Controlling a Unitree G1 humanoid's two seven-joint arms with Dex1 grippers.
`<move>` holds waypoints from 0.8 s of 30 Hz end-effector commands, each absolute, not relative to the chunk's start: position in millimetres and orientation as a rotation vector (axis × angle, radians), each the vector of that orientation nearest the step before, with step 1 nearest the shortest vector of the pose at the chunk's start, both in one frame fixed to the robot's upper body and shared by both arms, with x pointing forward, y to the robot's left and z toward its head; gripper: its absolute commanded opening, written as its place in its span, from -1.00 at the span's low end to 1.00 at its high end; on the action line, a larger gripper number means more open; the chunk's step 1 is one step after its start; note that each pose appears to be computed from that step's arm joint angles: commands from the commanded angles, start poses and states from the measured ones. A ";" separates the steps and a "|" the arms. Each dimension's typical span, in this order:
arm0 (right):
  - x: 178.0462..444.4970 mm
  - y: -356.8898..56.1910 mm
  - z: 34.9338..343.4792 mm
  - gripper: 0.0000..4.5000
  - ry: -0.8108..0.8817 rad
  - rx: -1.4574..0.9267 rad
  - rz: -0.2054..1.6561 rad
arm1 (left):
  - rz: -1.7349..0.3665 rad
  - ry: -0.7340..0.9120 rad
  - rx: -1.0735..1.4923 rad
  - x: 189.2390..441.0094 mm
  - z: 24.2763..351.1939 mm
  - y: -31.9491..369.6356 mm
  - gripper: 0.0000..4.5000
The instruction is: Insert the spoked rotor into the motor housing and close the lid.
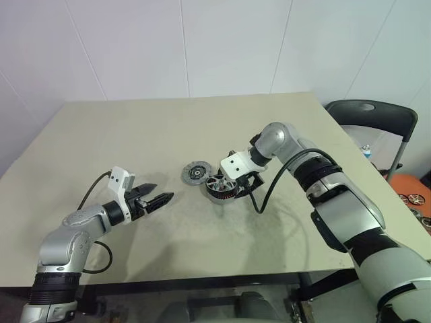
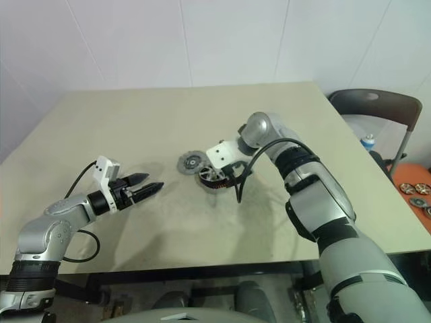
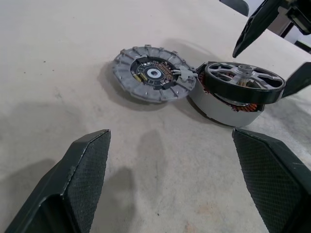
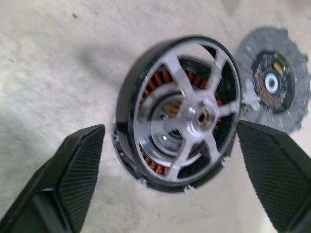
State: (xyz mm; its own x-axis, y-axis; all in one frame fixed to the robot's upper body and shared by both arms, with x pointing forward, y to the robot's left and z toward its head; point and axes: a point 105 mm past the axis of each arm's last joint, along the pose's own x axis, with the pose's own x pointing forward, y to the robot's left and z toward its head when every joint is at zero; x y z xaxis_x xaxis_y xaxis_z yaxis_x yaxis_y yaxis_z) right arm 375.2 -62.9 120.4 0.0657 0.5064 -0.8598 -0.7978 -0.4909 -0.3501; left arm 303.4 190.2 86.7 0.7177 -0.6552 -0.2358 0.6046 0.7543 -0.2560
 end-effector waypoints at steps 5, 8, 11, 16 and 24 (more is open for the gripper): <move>380.2 -68.6 127.8 0.98 0.315 -1.328 1.593 | -0.697 0.274 -0.131 306.4 101.4 195.0 0.89; 376.5 -72.1 134.0 0.98 0.368 -1.272 1.629 | -0.698 0.273 -0.129 307.6 102.4 194.7 0.89; 370.7 -77.9 146.9 0.98 0.425 -1.209 1.682 | -0.699 0.272 -0.126 307.7 103.2 194.9 0.89; 363.4 -91.9 156.9 0.98 0.417 -1.261 1.702 | -0.694 0.272 -0.121 307.6 103.9 198.0 0.89; 377.8 -50.3 205.9 0.98 0.245 -1.209 1.637 | -0.706 0.270 -0.134 308.3 102.0 192.5 0.89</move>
